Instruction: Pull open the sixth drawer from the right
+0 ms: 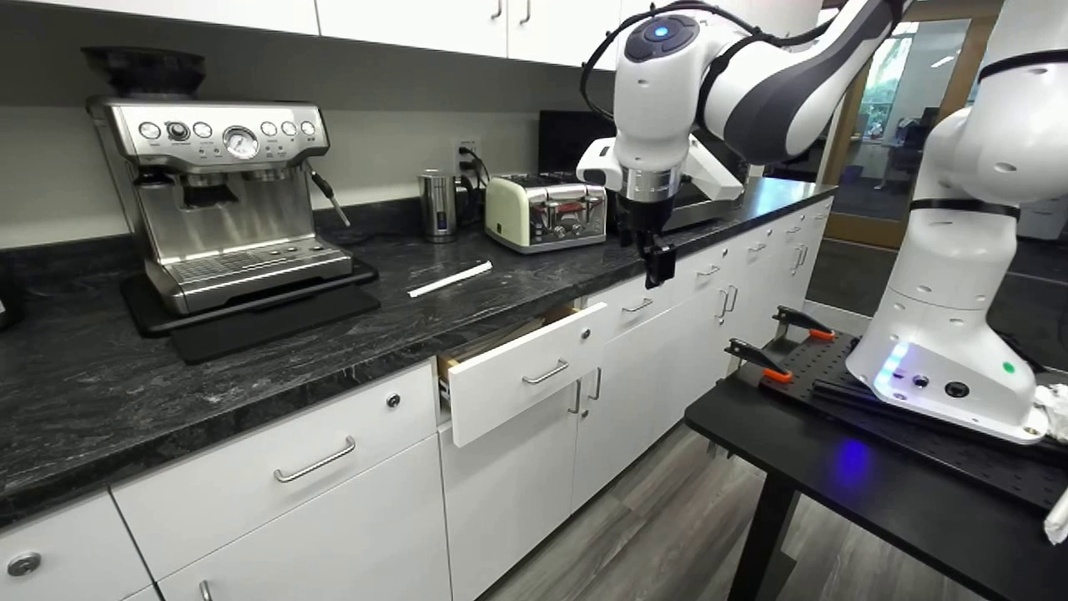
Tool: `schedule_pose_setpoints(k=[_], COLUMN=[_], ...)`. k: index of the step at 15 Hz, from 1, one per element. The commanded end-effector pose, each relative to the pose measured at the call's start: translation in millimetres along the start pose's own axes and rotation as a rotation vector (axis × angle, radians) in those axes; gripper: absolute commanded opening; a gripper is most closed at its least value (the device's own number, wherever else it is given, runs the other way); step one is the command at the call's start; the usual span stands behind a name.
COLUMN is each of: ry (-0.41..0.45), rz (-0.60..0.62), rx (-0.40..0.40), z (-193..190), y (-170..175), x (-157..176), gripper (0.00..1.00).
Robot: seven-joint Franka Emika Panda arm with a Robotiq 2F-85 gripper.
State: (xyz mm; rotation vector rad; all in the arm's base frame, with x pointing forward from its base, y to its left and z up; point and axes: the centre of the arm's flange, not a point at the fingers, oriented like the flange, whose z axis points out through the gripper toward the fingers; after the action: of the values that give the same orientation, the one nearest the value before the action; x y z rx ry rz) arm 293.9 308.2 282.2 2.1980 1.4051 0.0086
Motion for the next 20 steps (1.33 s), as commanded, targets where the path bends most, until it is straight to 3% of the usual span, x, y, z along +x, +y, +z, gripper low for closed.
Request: schedule_pose_setpoints(k=[1,5,8,10,11,15,20], ry=[-0.025,0.023,0.066,0.109,0.083,0.079,0.169], rz=[-0.103,-0.147,-0.208,-0.228,-0.233,-0.239,-0.259], rx=[-0.156,-0.240,-0.235,-0.212,-0.207,-0.203,-0.291], z=[24,37,40,33,35,38,64], y=[-43,-101,-141,-146,-147,-152,-190], x=[48,86,113,113,96,100,139], gripper=[1.00,1.00,1.00,1.00,1.00,1.00,1.00])
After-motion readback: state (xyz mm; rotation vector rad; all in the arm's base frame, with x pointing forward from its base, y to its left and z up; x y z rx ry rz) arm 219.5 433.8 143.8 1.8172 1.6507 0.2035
